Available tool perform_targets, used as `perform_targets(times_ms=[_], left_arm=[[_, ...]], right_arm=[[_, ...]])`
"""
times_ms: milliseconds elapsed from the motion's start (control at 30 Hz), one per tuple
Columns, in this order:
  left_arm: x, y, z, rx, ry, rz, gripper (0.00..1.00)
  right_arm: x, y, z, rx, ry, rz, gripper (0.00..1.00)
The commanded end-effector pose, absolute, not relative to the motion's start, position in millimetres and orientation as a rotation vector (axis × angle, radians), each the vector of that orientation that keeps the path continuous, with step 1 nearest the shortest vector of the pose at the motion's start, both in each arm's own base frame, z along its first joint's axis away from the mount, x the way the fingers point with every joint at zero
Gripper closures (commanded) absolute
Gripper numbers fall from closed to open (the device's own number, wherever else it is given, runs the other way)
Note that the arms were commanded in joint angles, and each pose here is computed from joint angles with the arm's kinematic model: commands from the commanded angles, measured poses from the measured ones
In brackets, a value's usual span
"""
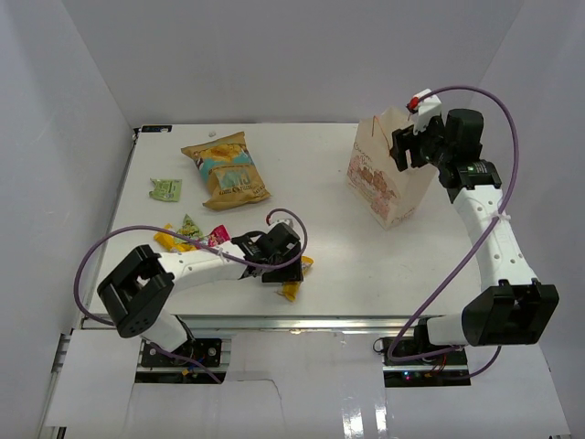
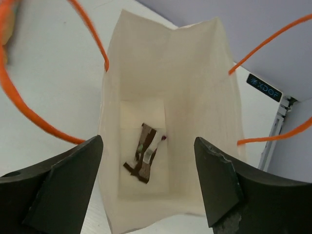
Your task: Place the snacks into the paper bag
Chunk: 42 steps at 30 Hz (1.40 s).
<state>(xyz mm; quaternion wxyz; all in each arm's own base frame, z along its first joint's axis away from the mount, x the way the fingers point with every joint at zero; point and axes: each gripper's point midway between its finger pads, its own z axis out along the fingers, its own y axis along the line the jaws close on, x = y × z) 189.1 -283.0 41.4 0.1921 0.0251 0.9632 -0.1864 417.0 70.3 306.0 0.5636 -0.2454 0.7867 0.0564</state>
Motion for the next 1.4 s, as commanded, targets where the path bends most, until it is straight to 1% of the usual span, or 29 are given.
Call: perform_targets(times_ms=[0, 100, 167, 233, 267, 367, 467, 500, 533, 600, 700, 733, 767, 833, 867, 900, 933, 967, 1033, 1067, 1167, 1367], left_arm=[[196, -286, 47, 0.106, 2.681, -0.464, 0.32], [196, -286, 42, 0.131, 2.694, -0.418, 0.4], [197, -289, 43, 0.144, 2.69, -0.418, 0.48], [199, -292, 45, 0.159, 2.677, -0.42, 0.58], [200, -293, 46, 0.164, 2.673, -0.42, 0.67], [204, -297, 55, 0.186, 2.639, -0.428, 0.79], [206, -301, 67, 0.203, 2.585, -0.487, 0.85], [209, -306, 74, 0.203, 2.548, -0.53, 0.87], [209, -310, 88, 0.207, 2.507, -0.59, 0.88], [209, -315, 98, 0.206, 2.44, -0.677, 0.89], [207, -322, 125, 0.208, 2.306, -0.839, 0.9], [206, -323, 133, 0.207, 2.272, -0.876, 0.91], [208, -326, 153, 0.196, 2.193, -0.941, 0.91], [206, -323, 160, 0.19, 2.143, -0.978, 0.91], [208, -324, 168, 0.175, 2.104, -0.999, 0.91], [208, -322, 175, 0.17, 2.077, -1.017, 0.92], [208, -322, 179, 0.166, 2.057, -1.029, 0.92], [210, -323, 187, 0.158, 2.025, -1.047, 0.92], [211, -325, 194, 0.152, 1.999, -1.063, 0.92], [212, -326, 196, 0.147, 1.994, -1.068, 0.92], [217, -333, 200, 0.152, 1.991, -1.066, 0.92], [221, -343, 202, 0.158, 1.999, -1.074, 0.92]], right_arm=[[395, 90, 332, -0.759, 1.742, 0.228, 0.17], [378, 100, 347, -0.825, 1.675, 0.277, 0.15], [366, 109, 357, -0.855, 1.642, 0.331, 0.15], [358, 116, 375, -0.879, 1.601, 0.372, 0.14], [354, 120, 381, -0.888, 1.584, 0.396, 0.14], [342, 131, 402, -0.926, 1.511, 0.453, 0.14], [322, 146, 413, -1.015, 1.432, 0.553, 0.13], [305, 156, 415, -1.09, 1.37, 0.623, 0.13], [298, 161, 415, -1.123, 1.341, 0.662, 0.12], [277, 174, 414, -1.192, 1.279, 0.774, 0.12], [260, 190, 394, -1.221, 1.319, 0.895, 0.12], [255, 195, 384, -1.225, 1.357, 0.932, 0.13], [256, 198, 366, -1.215, 1.422, 0.942, 0.14], [240, 215, 347, -1.209, 1.503, 1.008, 0.16], [247, 218, 340, -1.176, 1.539, 0.968, 0.17], [239, 224, 319, -1.158, 1.6, 0.995, 0.18], [238, 226, 310, -1.07, 1.693, 1.031, 0.19], [253, 224, 304, -0.981, 1.748, 0.962, 0.2], [259, 226, 280, -0.833, 1.884, 0.964, 0.21], [267, 225, 276, -0.671, 1.961, 0.971, 0.2], [265, 233, 257, -0.493, 2.092, 1.036, 0.17], [260, 249, 240, -0.367, 2.189, 1.182, 0.18]])
